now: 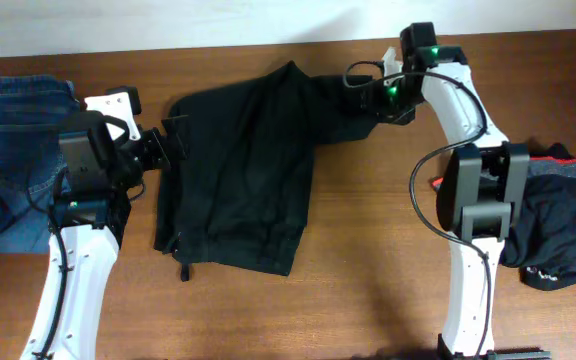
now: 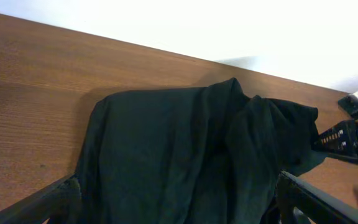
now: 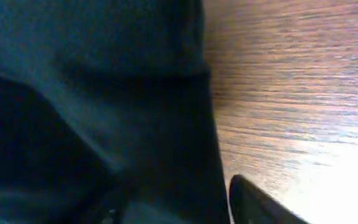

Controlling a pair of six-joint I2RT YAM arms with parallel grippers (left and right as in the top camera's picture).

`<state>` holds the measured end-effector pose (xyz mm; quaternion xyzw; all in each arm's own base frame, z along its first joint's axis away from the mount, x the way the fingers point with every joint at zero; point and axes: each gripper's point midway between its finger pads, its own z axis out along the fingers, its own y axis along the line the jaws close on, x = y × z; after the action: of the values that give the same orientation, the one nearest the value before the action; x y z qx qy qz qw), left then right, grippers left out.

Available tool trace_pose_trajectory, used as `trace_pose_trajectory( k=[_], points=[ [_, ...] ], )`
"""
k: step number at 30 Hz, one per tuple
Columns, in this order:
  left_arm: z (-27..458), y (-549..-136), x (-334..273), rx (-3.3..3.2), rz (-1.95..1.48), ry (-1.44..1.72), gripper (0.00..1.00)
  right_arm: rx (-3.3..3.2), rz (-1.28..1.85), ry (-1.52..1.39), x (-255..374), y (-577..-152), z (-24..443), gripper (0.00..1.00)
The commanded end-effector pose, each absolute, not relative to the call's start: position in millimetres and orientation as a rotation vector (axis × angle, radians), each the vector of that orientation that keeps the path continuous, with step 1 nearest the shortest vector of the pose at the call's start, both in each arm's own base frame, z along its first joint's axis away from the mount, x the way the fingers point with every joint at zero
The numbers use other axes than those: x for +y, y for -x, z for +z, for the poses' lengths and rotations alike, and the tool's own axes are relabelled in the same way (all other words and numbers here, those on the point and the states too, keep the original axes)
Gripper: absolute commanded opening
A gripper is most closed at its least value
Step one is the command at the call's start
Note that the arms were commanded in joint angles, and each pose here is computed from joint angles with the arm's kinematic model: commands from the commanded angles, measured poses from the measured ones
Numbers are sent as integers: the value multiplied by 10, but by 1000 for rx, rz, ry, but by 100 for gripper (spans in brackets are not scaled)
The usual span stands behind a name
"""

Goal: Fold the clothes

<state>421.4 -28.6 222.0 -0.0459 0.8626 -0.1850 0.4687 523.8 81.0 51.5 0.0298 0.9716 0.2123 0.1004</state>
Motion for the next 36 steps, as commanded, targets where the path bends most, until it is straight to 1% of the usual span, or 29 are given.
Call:
trace_pose_trajectory(
  k=[1, 2, 3, 5, 8, 11, 13, 14, 15, 16, 21, 23, 26, 29, 32, 36],
  points=[
    [2167, -4235, -396, 2134, -487, 92, 99, 2858, 653, -7, 852, -5231, 540, 24],
    [2141, -4237, -438, 2142, -493, 83, 99, 2855, 651, -13, 824, -5235, 558, 11],
    [2094, -4237, -508, 2156, -504, 69, 99, 2848, 648, -18, 780, -5237, 603, 4],
    [2012, -4234, -676, 2180, -527, 31, 99, 2828, 638, -19, 668, -5238, 728, 4],
    [1936, -4249, -907, 2192, -557, -26, 99, 2781, 606, 4, 424, -5214, 1088, 4],
    [1918, -4262, -1055, 2186, -576, -65, 99, 2727, 560, 31, 160, -5140, 1509, 4],
    [1926, -4260, -1116, 2182, -578, -81, 99, 2679, 501, 108, -27, -5055, 1825, 4],
    [1927, -4255, -1141, 2181, -581, -87, 99, 2658, 416, 156, -178, -4997, 1996, 4],
    [1926, -4252, -1148, 2182, -582, -89, 99, 2650, 359, 185, -259, -4966, 2069, 4],
    [1921, -4243, -1166, 2185, -585, -93, 99, 2645, 232, 215, -434, -4915, 2175, 4],
    [1902, -4207, -1246, 2196, -596, -112, 99, 2712, -179, 144, -1006, -4702, 2296, 4],
    [1903, -4202, -1263, 2196, -598, -117, 99, 2722, -146, 208, -949, -4674, 2273, 4],
    [1903, -4202, -1263, 2196, -598, -117, 99, 2601, 115, 507, -491, -4762, 2335, 4],
    [1902, -4202, -1264, 2196, -598, -118, 99, 2427, 248, 687, -206, -4897, 2483, 4],
    [1902, -4202, -1264, 2196, -597, -119, 99, 2295, 294, 769, -76, -5016, 2623, 4],
    [1902, -4202, -1264, 2191, -583, -148, 99, 2177, 272, 804, -39, -5180, 2778, 4]
  ],
)
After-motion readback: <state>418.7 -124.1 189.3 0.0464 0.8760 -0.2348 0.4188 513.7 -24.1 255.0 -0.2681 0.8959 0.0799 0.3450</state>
